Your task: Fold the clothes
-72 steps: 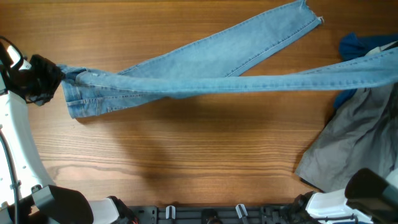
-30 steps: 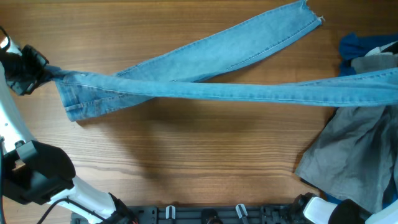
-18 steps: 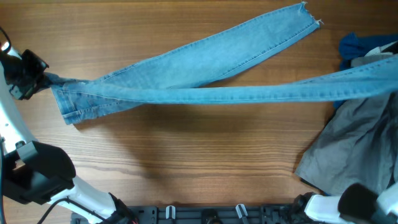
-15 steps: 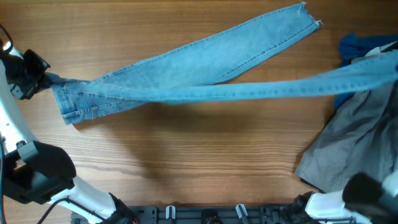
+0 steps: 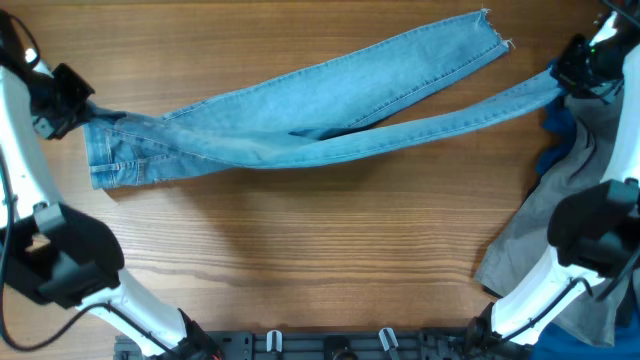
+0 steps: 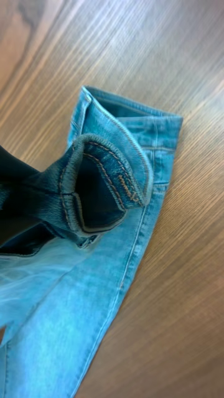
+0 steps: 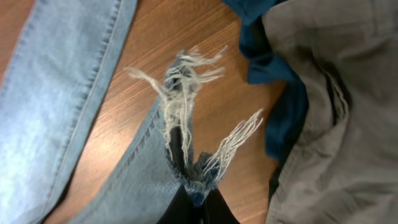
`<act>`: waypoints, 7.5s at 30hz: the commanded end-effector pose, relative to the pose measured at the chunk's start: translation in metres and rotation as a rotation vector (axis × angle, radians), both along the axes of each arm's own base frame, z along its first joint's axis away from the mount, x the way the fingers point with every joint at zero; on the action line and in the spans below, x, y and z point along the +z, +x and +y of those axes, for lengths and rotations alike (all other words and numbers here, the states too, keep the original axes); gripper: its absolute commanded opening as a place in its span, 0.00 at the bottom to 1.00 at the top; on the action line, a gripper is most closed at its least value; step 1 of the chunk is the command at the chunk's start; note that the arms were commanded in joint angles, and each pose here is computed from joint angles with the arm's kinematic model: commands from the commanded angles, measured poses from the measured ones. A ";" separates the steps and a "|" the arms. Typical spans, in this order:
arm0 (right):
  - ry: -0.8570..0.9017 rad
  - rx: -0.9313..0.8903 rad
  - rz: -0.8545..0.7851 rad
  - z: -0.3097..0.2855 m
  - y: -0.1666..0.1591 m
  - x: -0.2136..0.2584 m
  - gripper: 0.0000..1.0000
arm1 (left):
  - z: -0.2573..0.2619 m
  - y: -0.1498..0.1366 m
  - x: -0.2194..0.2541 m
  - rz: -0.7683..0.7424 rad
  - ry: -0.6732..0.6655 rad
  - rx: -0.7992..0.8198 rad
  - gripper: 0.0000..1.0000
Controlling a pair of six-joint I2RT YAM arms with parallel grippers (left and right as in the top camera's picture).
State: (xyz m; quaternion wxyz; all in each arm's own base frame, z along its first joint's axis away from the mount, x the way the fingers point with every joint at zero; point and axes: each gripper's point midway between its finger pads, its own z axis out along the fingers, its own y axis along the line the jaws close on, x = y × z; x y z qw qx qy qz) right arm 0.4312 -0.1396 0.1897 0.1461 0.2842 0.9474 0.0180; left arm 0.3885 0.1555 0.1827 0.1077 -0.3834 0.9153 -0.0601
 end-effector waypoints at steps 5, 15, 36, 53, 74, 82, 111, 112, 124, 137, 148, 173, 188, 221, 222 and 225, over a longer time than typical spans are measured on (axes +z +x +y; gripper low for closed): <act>-0.087 0.027 -0.094 -0.010 0.036 0.000 0.07 | 0.018 0.032 -0.024 -0.039 0.006 0.102 0.04; -0.124 0.077 -0.221 0.007 0.080 0.004 0.09 | 0.029 0.055 -0.021 -0.127 0.020 0.154 0.04; -0.112 0.051 -0.170 0.007 0.108 -0.062 0.04 | 0.055 0.057 -0.067 -0.045 0.018 0.508 0.04; 0.158 0.128 -0.378 0.056 0.170 -0.087 0.92 | 0.055 0.095 -0.092 -0.134 -0.013 0.397 1.00; -0.022 0.124 0.137 0.030 0.061 -0.136 1.00 | 0.053 0.012 -0.025 0.019 0.099 0.366 1.00; 0.006 0.127 0.237 0.035 0.036 -0.139 1.00 | 0.059 0.006 -0.049 0.089 0.080 0.379 1.00; 0.039 0.127 0.352 0.042 0.008 -0.139 1.00 | 0.052 0.042 -0.140 0.084 -0.199 0.295 0.04; 0.039 0.127 0.352 0.042 0.008 -0.139 1.00 | 0.050 0.041 -0.135 0.078 -0.217 0.298 0.04; 0.040 0.119 0.351 0.042 0.008 -0.139 1.00 | 0.069 0.042 -0.103 -0.016 -0.188 0.323 0.92; 0.043 0.103 0.355 0.042 0.007 -0.139 1.00 | 0.069 0.078 -0.104 -0.055 0.081 0.188 0.98; 0.044 0.103 0.359 0.042 0.006 -0.139 1.00 | 0.077 0.074 -0.128 0.013 0.153 0.167 0.96; 0.045 0.102 0.362 0.042 0.005 -0.139 0.99 | 0.050 0.057 -0.158 0.123 0.123 0.002 0.04; 0.041 0.104 0.359 0.042 0.006 -0.139 1.00 | 0.039 0.025 -0.096 0.153 0.050 0.071 0.45; 0.107 0.138 0.341 0.054 0.008 -0.138 1.00 | -0.057 -0.062 -0.237 0.465 -0.164 0.032 0.42; 0.107 0.138 0.343 0.054 0.008 -0.138 1.00 | -0.052 -0.073 -0.236 0.507 -0.157 0.044 0.42; 0.108 0.138 0.344 0.054 0.007 -0.138 1.00 | -0.026 -0.109 -0.228 0.639 -0.082 0.079 0.45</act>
